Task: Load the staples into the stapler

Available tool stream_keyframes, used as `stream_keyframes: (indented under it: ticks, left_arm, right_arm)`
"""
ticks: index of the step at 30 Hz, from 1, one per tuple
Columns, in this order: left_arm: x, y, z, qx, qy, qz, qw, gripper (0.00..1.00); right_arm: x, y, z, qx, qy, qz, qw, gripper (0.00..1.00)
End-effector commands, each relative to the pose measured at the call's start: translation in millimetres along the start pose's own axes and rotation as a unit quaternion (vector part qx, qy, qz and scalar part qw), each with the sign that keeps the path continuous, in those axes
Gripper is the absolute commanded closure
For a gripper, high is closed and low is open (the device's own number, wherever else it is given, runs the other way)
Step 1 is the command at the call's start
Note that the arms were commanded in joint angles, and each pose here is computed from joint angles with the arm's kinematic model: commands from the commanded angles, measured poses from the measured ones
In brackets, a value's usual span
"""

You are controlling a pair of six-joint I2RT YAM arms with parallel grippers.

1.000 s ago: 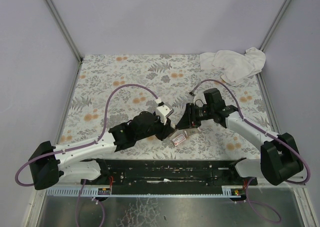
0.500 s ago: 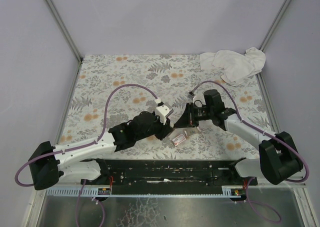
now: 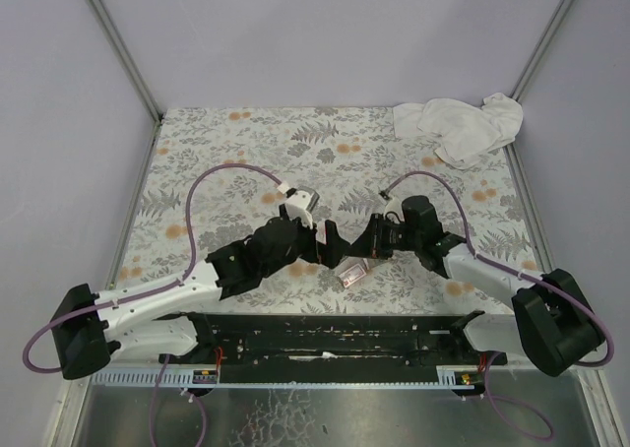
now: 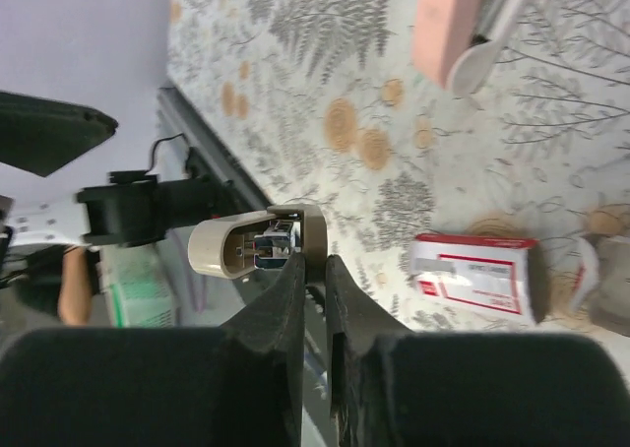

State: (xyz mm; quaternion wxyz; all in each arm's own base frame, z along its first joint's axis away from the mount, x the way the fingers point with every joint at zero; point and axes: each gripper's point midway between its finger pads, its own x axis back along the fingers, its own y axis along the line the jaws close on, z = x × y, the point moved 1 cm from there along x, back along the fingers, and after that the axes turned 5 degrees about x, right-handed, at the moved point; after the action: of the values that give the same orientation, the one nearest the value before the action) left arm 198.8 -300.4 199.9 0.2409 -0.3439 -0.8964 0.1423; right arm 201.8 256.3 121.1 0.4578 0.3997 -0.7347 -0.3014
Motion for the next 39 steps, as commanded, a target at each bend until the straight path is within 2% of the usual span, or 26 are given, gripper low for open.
stream_keyframes:
  ticks: [1,4,10,24,39]
  left_arm:
    - [-8.8,20.0,-6.8,0.164,-0.003,-0.076,0.984,0.0]
    - [-16.2,22.8,7.8,0.214,0.024,-0.074,0.974,0.0]
    - [-26.0,40.3,27.3,0.236,0.05,-0.102,0.965,0.0]
    - [-41.0,55.1,59.1,0.234,0.098,-0.127,0.959,0.0]
    - [-22.1,81.0,86.9,0.231,0.11,-0.164,0.953,0.0]
  right_arm:
    - [-4.8,-1.8,-23.1,0.085,-0.087,0.041,0.992,1.0]
    - [-8.2,-3.2,-20.0,0.117,-0.099,0.072,0.986,1.0]
    - [-6.1,-9.4,-17.7,0.142,-0.105,0.103,0.979,1.0]
    - [-1.5,-4.0,-15.7,0.151,-0.107,0.098,0.978,1.0]
    - [5.7,-2.5,-21.6,0.143,-0.122,0.114,0.976,1.0]
